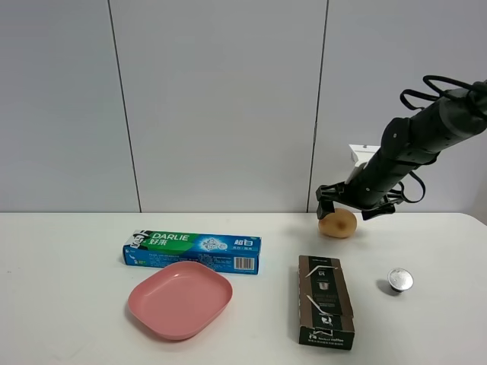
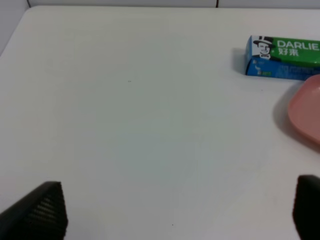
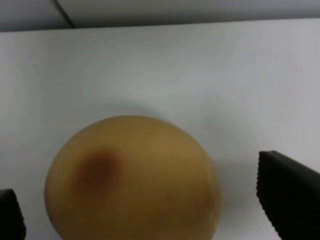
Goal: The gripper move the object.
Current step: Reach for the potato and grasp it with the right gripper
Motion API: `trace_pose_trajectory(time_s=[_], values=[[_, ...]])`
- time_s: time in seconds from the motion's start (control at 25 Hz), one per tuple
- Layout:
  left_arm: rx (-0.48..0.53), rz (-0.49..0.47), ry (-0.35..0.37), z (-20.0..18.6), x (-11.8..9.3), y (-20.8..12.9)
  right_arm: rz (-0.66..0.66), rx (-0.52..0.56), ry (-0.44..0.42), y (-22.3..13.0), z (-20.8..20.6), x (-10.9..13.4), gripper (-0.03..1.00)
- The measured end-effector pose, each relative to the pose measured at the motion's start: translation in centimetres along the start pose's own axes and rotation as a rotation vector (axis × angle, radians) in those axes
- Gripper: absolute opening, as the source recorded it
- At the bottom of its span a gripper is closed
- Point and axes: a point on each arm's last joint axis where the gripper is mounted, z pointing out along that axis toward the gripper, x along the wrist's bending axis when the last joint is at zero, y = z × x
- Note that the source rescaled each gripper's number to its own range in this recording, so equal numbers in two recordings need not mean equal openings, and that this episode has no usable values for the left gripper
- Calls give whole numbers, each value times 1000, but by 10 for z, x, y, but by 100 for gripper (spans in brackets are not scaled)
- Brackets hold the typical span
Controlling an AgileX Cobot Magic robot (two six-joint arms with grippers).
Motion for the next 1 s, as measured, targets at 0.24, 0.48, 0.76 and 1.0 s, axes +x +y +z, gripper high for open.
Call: trace_pose_trajectory(time_s=[0.24,0.48,0.76,1.0], values=[[0,0,0,0,0,0,34,10,7,-5,8,0,96],[0,0,0,0,0,0,40,4,9,-5,8,0,70],[0,0,0,0,0,0,40,15,11,-6,8,0,30],[0,0,0,0,0,0,41,15,11,-6,8,0,4]])
